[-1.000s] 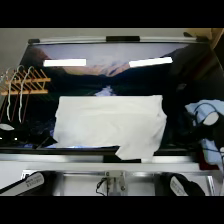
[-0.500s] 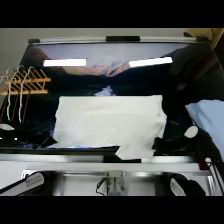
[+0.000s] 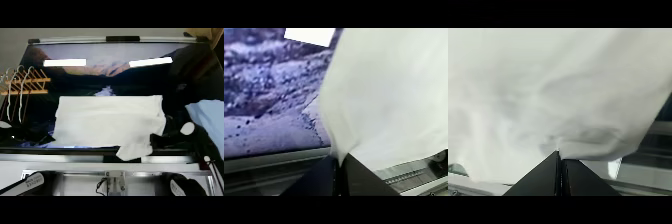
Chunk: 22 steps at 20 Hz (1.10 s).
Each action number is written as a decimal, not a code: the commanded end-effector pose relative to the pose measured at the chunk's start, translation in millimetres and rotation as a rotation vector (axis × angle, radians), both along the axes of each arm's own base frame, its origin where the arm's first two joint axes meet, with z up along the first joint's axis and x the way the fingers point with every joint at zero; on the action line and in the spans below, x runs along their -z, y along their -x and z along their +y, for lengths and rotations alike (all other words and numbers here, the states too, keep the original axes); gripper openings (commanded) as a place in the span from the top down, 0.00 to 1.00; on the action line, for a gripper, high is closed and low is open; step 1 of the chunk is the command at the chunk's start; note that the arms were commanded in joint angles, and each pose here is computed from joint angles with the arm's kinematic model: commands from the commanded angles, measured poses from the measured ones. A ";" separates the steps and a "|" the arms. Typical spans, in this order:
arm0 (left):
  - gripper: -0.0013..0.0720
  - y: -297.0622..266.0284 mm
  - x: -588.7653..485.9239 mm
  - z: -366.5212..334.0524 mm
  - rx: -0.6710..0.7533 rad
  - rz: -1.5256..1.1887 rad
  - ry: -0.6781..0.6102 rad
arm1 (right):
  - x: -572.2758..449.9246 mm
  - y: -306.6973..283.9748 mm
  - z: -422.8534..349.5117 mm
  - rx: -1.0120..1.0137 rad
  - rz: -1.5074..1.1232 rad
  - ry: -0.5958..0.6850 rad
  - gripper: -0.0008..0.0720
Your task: Fold the shirts.
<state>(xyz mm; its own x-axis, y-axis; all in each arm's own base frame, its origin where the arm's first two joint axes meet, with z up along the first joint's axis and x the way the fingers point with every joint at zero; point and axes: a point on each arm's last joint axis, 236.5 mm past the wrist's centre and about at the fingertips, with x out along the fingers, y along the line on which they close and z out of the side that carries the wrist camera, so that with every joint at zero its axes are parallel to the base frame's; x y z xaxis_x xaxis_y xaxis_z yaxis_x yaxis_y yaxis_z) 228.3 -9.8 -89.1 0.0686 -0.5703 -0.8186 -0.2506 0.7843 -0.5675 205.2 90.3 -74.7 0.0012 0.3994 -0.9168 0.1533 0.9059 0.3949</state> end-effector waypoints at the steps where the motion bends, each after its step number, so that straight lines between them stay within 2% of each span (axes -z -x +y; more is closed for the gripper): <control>1: 0.94 -45.2 -47.0 3.4 -0.010 -0.136 0.035 | -47.9 -65.6 -15.6 0.041 -0.174 0.070 0.89; 4: 0.94 -99.8 -76.9 21.5 -0.065 -0.249 -0.049 | -68.2 -132.7 -23.5 0.062 -0.251 0.098 0.89; 9: 0.94 -173.7 -87.9 5.3 0.000 -0.294 -0.058 | -65.8 -233.7 -31.8 0.079 -0.302 0.120 0.89; 13: 0.94 -215.3 -61.1 -4.7 -0.018 -0.220 -0.026 | -39.1 -262.2 -36.8 0.084 -0.280 0.137 0.89; 16: 0.93 -225.9 -37.0 -13.4 -0.019 -0.165 -0.006 | -19.7 -273.9 -44.3 0.092 -0.295 0.169 0.88; 17: 0.93 -225.6 -30.2 -17.8 -0.010 -0.151 -0.001 | -14.7 -275.5 -44.1 0.095 -0.292 0.167 0.70; 18: 0.81 -224.6 -25.3 -21.6 -0.002 -0.140 0.002 | -10.1 -273.6 -43.9 0.089 -0.279 0.167 0.29; 19: 0.44 -223.9 -24.1 -24.1 0.004 -0.136 0.004 | -7.4 -268.6 -43.4 0.049 -0.267 0.171 0.12; 20: 0.06 -222.5 -26.1 -25.0 0.010 -0.134 0.007 | -6.9 -259.9 -45.6 -0.009 -0.249 0.176 0.06; 21: 0.00 -220.6 -30.7 -24.8 0.020 -0.131 0.013 | -7.0 -247.9 -50.2 -0.057 -0.214 0.174 0.05; 22: 0.00 -218.4 -37.4 -24.0 0.034 -0.124 0.024 | -5.5 -233.0 -58.6 -0.081 -0.159 0.166 0.05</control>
